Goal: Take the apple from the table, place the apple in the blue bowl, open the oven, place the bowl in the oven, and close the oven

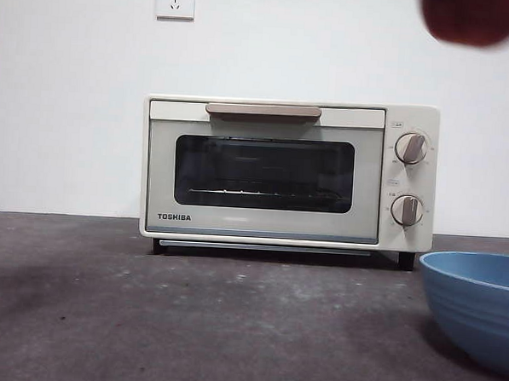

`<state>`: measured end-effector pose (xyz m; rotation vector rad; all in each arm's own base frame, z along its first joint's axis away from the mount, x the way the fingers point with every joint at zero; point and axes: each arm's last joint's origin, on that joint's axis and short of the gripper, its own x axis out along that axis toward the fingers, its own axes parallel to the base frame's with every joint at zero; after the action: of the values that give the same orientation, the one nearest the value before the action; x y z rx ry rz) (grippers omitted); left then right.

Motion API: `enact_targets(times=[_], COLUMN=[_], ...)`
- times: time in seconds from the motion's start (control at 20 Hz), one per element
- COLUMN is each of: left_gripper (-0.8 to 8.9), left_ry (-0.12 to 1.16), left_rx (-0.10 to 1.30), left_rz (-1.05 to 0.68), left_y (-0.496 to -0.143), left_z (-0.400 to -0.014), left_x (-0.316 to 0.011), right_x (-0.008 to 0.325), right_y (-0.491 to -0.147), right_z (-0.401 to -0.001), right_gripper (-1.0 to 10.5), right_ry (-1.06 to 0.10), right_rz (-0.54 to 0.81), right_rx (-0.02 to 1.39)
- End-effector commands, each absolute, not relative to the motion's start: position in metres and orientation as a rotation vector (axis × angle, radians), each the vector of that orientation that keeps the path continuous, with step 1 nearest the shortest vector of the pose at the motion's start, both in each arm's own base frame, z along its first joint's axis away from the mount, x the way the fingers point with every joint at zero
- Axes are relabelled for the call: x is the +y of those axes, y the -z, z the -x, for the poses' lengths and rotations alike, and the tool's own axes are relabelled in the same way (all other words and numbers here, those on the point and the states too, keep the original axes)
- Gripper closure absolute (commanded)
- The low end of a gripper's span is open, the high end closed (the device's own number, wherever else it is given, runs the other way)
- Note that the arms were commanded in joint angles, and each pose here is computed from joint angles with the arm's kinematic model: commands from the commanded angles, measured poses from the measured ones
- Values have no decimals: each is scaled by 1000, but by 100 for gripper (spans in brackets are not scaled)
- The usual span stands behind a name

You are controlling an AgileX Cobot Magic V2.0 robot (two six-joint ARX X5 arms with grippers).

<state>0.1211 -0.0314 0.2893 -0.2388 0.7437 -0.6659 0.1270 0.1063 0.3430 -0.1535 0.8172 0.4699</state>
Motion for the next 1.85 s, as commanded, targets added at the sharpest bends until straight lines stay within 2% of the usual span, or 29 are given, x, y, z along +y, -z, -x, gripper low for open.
enact_targets(times=[0.05, 0.3, 0.7, 0.85, 1.15, 1.85], left_gripper=[807, 807, 807, 807, 807, 807], left_ry=[676, 675, 677, 678, 695, 720], left_rx=[713, 713, 713, 712, 715, 738], left_rz=[227, 227, 227, 227, 220, 214], left_y=[-296, -296, -296, -296, -296, -294], left_z=[-123, -123, -123, -123, -122, -125], left_x=[-32, -32, -32, -32, -34, -39], right_x=[101, 103, 100, 103, 108, 110], right_y=[-316, -247, -200, -195, -184, -187], right_z=[-121, -123, -130, -136, -143, -145], right_gripper=[912, 906, 763, 682, 595, 552], right_ry=[-414, -378, -337, -325, -297, -314], right_rz=[107, 86, 73, 71, 70, 54], right_rx=[840, 900, 919, 927, 980, 983])
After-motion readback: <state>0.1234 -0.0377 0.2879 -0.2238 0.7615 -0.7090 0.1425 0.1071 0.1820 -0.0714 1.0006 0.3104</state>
